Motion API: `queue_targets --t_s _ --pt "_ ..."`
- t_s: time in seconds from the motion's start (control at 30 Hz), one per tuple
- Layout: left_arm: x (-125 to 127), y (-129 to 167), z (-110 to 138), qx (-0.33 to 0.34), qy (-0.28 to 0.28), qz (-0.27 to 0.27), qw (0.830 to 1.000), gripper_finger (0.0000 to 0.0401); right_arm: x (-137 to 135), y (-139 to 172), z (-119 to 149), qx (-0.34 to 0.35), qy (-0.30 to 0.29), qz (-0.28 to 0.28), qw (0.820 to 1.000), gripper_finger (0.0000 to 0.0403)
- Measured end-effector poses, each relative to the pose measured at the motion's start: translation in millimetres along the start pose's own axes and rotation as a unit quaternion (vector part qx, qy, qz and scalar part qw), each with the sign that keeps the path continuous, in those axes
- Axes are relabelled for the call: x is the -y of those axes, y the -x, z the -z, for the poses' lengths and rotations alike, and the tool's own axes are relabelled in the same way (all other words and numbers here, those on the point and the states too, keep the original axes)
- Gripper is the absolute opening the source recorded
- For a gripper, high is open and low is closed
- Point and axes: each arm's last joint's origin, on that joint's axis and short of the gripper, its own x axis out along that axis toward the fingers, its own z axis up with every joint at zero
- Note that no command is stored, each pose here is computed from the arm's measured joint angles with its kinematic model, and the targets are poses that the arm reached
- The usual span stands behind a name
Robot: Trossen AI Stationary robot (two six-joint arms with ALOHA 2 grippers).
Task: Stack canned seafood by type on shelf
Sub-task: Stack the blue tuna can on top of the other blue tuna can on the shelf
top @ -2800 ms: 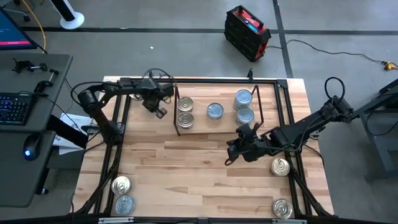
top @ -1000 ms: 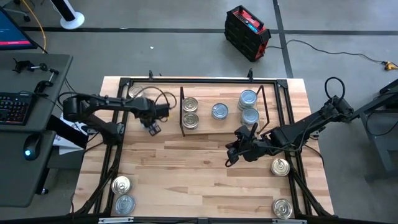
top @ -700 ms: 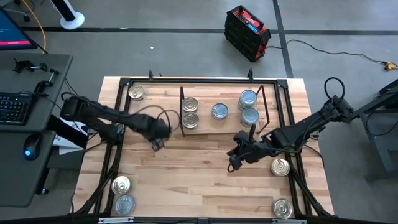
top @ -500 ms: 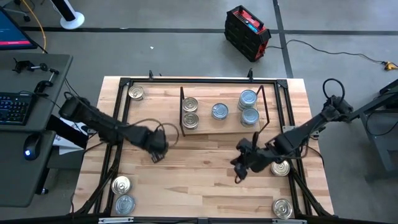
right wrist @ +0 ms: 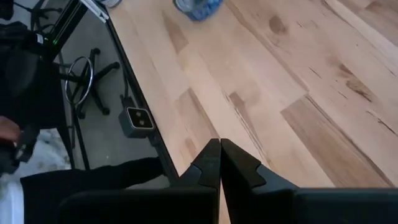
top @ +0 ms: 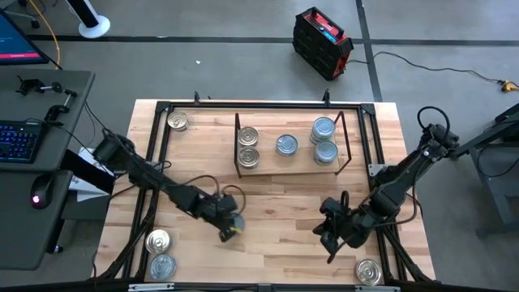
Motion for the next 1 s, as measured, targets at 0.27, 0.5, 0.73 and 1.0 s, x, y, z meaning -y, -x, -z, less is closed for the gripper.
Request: queue_targets --t_s 0.27,0.5,0.73,1.0 --pt "53 -44 -60 0.048 -0.102 0.021 0.993 0.0 -1 1 2 0.01 0.003 0.001 1.0 0.0" --pt "78 -9 -114 0.08 -0.197 0.031 0.977 0.0 -1 -2 -7 0.03 -0.015 -0.004 0.999 0.0" --pt "81 32 -98 0.087 -0.214 0.049 0.972 0.0 -3 -32 -17 -0.031 0.065 -0.021 0.997 0.0" --pt "63 -3 -52 0.108 -0.199 0.073 0.971 0.0 18 -112 -19 -0.064 0.025 0.064 0.996 0.0"
